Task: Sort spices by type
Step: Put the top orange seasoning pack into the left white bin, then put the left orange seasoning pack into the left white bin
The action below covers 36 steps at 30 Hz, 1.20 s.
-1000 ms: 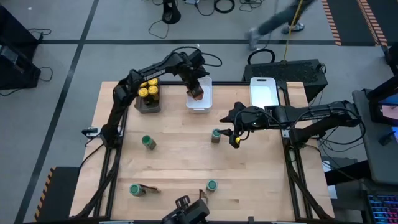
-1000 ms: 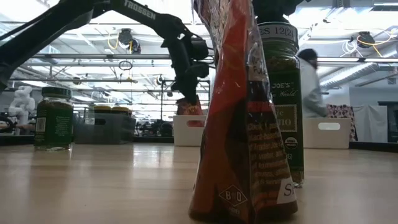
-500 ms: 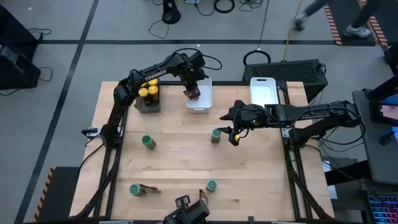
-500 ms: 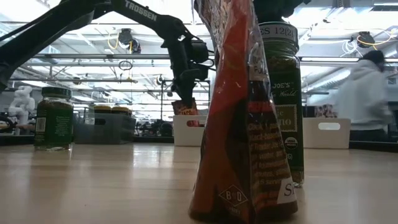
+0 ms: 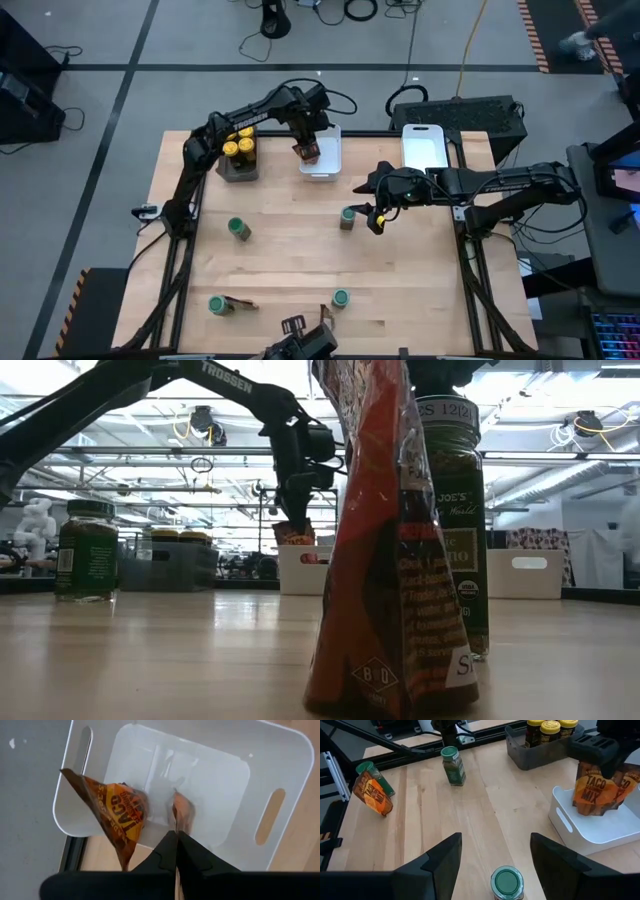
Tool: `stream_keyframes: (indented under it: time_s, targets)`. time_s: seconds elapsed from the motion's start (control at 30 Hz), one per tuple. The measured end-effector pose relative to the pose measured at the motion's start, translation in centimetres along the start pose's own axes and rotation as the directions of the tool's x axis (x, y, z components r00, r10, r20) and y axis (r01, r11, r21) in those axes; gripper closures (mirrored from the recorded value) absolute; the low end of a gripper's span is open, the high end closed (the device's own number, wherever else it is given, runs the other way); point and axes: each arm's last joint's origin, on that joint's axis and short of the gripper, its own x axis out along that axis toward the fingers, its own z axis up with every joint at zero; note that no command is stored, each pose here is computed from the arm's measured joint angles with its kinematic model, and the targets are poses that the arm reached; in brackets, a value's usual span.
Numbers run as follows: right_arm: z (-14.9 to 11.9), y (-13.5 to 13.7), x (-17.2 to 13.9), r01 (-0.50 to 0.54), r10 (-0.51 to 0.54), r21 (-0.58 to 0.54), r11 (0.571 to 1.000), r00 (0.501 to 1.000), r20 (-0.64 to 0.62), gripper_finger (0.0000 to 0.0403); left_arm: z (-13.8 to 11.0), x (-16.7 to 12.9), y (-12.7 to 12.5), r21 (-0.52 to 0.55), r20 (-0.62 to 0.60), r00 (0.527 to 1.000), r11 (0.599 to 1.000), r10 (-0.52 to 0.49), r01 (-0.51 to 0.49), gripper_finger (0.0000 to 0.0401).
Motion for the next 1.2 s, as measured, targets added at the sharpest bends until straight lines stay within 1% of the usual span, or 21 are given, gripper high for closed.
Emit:
stream_keyframes:
  time_s: [0.23,0.37,0.47,0.6,0.73,0.83,0.9,1.07,1.13,1.2]
  targets:
    - [0.0,0.0,0.0,0.0,0.0,0.01,1.0,1.0,0.0,0.0184,0.1,0.0,-0.2,0.004,-0.001,1.0,1.0,0.005,-0.005,0.0341]
    - [0.0,0.0,0.0,-0.006,0.006,0.026,1.0,1.0,-0.003,0.0184,0.1,0.0,-0.3,0.009,-0.011,0.999,0.999,0.038,-0.038,0.0314]
    - [0.0,0.0,0.0,-0.009,0.009,0.026,1.0,1.0,-0.004,0.0184,0.1,0.0,-0.4,0.011,-0.011,0.999,0.999,0.039,-0.039,0.0297]
    - [0.0,0.0,0.0,-0.009,0.009,0.026,1.0,1.0,-0.004,0.0184,0.2,0.1,-0.6,0.017,-0.01,0.999,0.999,0.045,-0.045,0.0279]
    - [0.0,0.0,0.0,-0.009,0.009,0.026,1.0,1.0,-0.004,0.0184,0.1,-0.2,-1.0,0.02,-0.028,0.997,0.998,0.065,-0.065,0.0272]
    - [0.0,0.0,0.0,-0.008,0.009,0.026,1.0,1.0,-0.005,0.0184,0.1,-1.7,-1.2,0.021,-0.018,0.998,0.998,0.064,-0.064,0.0271]
    - [0.0,0.0,0.0,-0.008,0.008,0.025,1.0,1.0,-0.006,0.0184,0.3,-3.4,-1.3,0.023,0.009,0.997,0.997,0.071,-0.071,0.0271]
    - [0.0,0.0,0.0,-0.008,0.008,0.018,1.0,1.0,-0.006,0.0184,-0.1,-7.3,-1.9,0.024,0.025,0.997,0.997,0.073,-0.074,0.0271]
    - [0.0,0.0,0.0,-0.008,0.008,0.018,1.0,1.0,-0.006,0.0184,-0.5,-9.1,-2.5,0.01,0.049,0.997,0.998,0.057,-0.057,0.0271]
    - [0.0,0.0,0.0,-0.008,0.008,0.015,1.0,1.0,-0.006,0.0184,-1.2,-11.2,-3.1,-0.006,0.093,0.996,1.0,0.001,-0.001,0.0271]
